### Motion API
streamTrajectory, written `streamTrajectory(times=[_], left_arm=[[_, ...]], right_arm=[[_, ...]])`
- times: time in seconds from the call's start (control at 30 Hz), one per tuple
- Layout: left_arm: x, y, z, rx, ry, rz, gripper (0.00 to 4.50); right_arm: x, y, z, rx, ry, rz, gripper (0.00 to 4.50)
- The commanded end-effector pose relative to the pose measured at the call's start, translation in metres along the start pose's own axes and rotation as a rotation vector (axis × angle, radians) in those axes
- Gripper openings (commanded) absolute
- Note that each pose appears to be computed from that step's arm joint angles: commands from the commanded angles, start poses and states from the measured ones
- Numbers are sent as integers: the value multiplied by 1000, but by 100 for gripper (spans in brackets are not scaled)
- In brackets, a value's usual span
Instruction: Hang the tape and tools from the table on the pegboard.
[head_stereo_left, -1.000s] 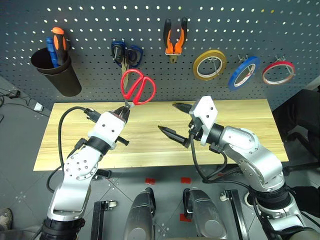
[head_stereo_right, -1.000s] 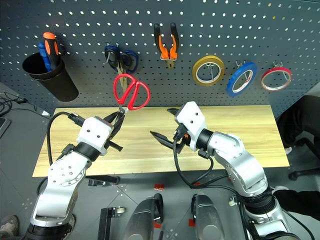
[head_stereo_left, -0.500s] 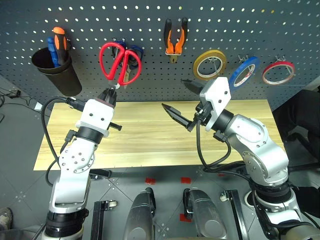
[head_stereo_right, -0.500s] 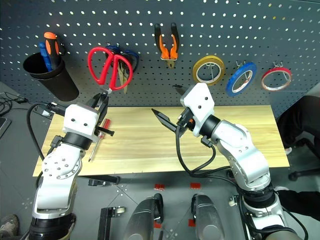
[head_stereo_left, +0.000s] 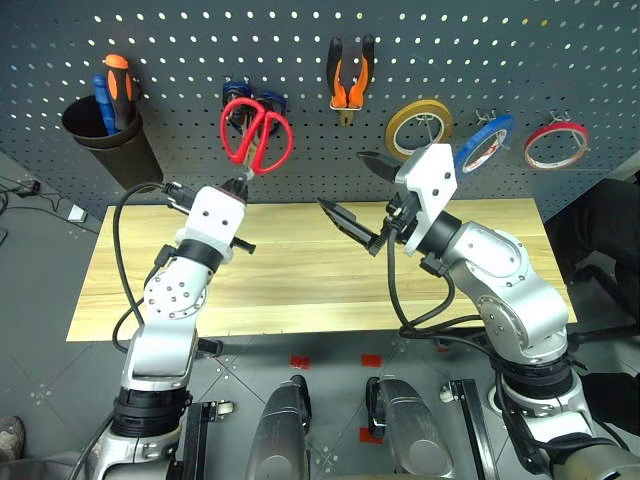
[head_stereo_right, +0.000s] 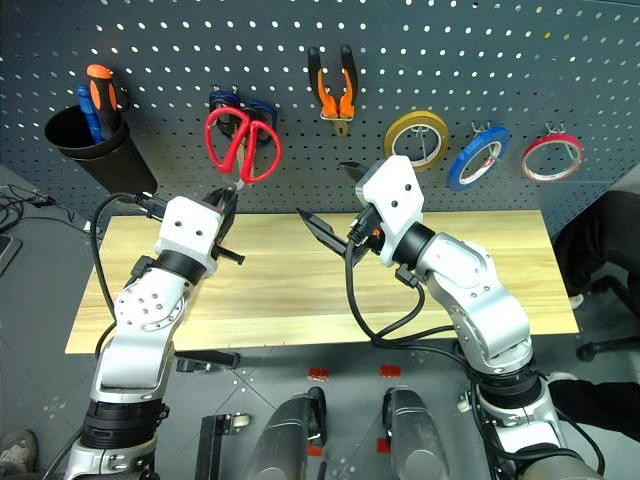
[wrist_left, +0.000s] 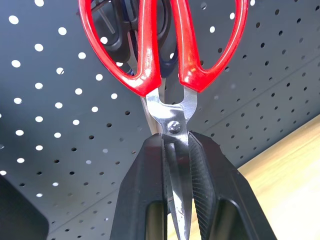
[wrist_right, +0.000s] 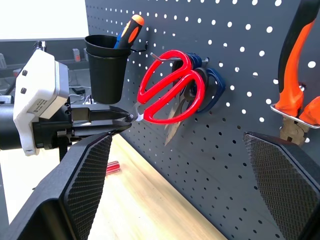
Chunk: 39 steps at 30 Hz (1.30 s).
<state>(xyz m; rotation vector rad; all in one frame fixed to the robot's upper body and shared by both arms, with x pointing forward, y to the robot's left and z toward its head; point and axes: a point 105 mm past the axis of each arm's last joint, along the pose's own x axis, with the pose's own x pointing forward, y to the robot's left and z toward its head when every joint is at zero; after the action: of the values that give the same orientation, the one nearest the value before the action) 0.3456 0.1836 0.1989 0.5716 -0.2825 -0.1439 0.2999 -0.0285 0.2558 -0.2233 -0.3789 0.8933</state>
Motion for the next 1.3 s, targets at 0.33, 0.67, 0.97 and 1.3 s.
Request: streamTrajectory(times=[0.33,0.67,0.97,1.3], left_arm=[[-45,-6,-83,-275,373,-85,436],[-57,52,-139,-416,611,-63,436],[-29,66,-159,-544,661,-85,436],[-24,69,-184,-496,786,-119,398]], right_arm=[[-7,26,-33,71,149,31,450],[16,65,-46,177,300,113,450],[37,71,-29,197,286,139,450],[35,73,-27,206,307,149,450]])
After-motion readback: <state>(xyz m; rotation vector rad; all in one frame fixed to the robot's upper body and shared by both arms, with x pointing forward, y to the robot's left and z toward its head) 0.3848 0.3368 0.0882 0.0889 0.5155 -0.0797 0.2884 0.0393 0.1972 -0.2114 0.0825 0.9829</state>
